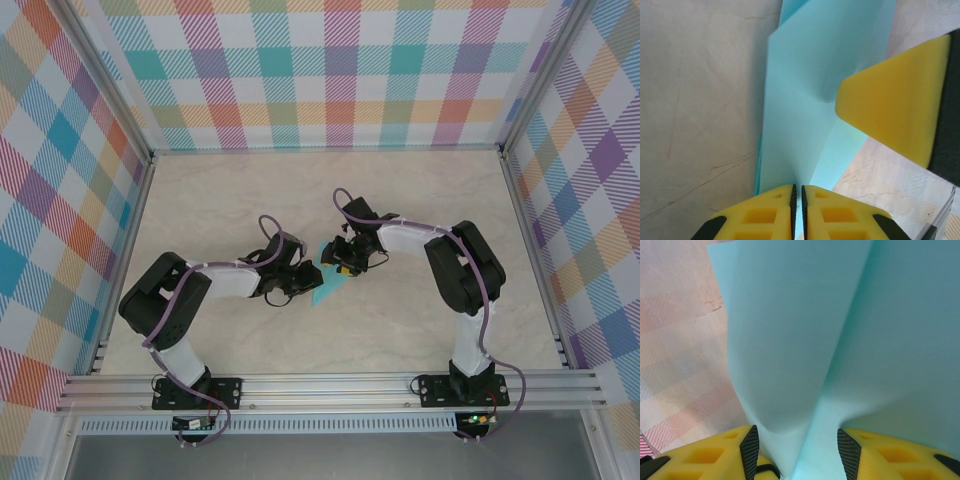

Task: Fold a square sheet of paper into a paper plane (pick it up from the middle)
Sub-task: Fourth fold the wing at the center of the table.

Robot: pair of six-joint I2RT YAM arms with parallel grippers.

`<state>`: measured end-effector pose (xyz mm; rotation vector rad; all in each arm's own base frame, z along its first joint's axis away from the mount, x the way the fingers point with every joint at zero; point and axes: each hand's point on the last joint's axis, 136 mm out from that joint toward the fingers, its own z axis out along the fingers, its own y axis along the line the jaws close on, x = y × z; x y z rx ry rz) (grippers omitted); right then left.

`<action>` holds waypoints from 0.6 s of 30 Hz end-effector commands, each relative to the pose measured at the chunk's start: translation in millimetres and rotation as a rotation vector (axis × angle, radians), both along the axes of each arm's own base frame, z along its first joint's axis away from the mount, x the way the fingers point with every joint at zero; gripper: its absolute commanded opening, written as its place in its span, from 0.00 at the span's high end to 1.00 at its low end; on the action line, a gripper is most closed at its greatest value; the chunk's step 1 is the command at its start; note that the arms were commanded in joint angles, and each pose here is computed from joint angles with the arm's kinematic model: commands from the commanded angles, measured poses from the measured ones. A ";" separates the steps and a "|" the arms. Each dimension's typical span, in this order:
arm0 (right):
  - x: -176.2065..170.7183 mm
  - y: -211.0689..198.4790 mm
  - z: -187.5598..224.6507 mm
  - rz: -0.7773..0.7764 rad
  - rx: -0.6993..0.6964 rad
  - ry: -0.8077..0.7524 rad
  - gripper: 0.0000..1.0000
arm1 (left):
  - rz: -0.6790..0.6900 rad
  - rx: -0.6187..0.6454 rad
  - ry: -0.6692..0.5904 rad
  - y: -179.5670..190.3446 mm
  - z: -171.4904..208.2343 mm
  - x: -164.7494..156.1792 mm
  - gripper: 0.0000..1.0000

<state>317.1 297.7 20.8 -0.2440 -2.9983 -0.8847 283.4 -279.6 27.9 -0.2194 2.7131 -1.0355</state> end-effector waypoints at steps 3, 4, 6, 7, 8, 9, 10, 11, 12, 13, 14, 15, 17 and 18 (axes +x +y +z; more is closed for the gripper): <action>-33.8 -52.7 -71.1 -0.033 -0.282 0.154 0.50 | -0.013 0.031 -0.003 -0.6 -3.8 1.1 0.87; -33.4 -53.0 -71.5 -0.034 -0.283 0.154 0.50 | -0.012 0.033 -0.005 -0.3 -3.6 1.5 0.87; -34.5 -54.2 -73.1 -0.033 -0.293 0.160 0.51 | -0.010 0.036 -0.004 0.2 -4.4 1.7 0.87; -35.0 -55.0 -73.7 -0.033 -0.299 0.163 0.52 | -0.010 0.037 -0.004 0.5 -4.2 1.8 0.87; -34.8 -55.9 -74.0 -0.034 -0.305 0.163 0.52 | -0.010 0.036 -0.005 0.1 -4.0 2.0 0.87; -35.5 -57.5 -75.0 -0.036 -0.314 0.167 0.53 | -0.011 0.036 -0.005 -0.3 -3.8 2.4 0.87; -35.6 -58.4 -75.4 -0.036 -0.321 0.167 0.54 | -0.011 0.035 -0.008 -0.5 -3.1 3.0 0.87; -35.9 -59.7 -75.9 -0.038 -0.328 0.169 0.54 | -0.011 0.036 -0.007 -0.5 -3.4 2.7 0.87; -36.5 -61.3 -76.9 -0.038 -0.339 0.170 0.55 | -0.011 0.033 -0.009 -0.9 -2.4 3.4 0.87; -36.4 -62.3 -76.6 -0.041 -0.345 0.170 0.55 | -0.011 0.033 -0.010 -0.8 -1.9 3.1 0.87; -36.8 -63.5 -77.7 -0.044 -0.351 0.172 0.56 | -0.010 0.033 -0.012 -0.7 -1.3 3.6 0.87; -36.6 -64.2 -77.6 -0.046 -0.355 0.171 0.56 | -0.010 0.035 -0.014 -0.4 -1.1 3.8 0.87; -37.3 -65.3 -78.6 -0.047 -0.362 0.172 0.57 | -0.012 0.035 -0.016 -0.5 -0.6 3.6 0.87; -37.3 -65.7 -78.9 -0.050 -0.366 0.172 0.57 | -0.012 0.035 -0.018 -0.6 0.0 4.1 0.87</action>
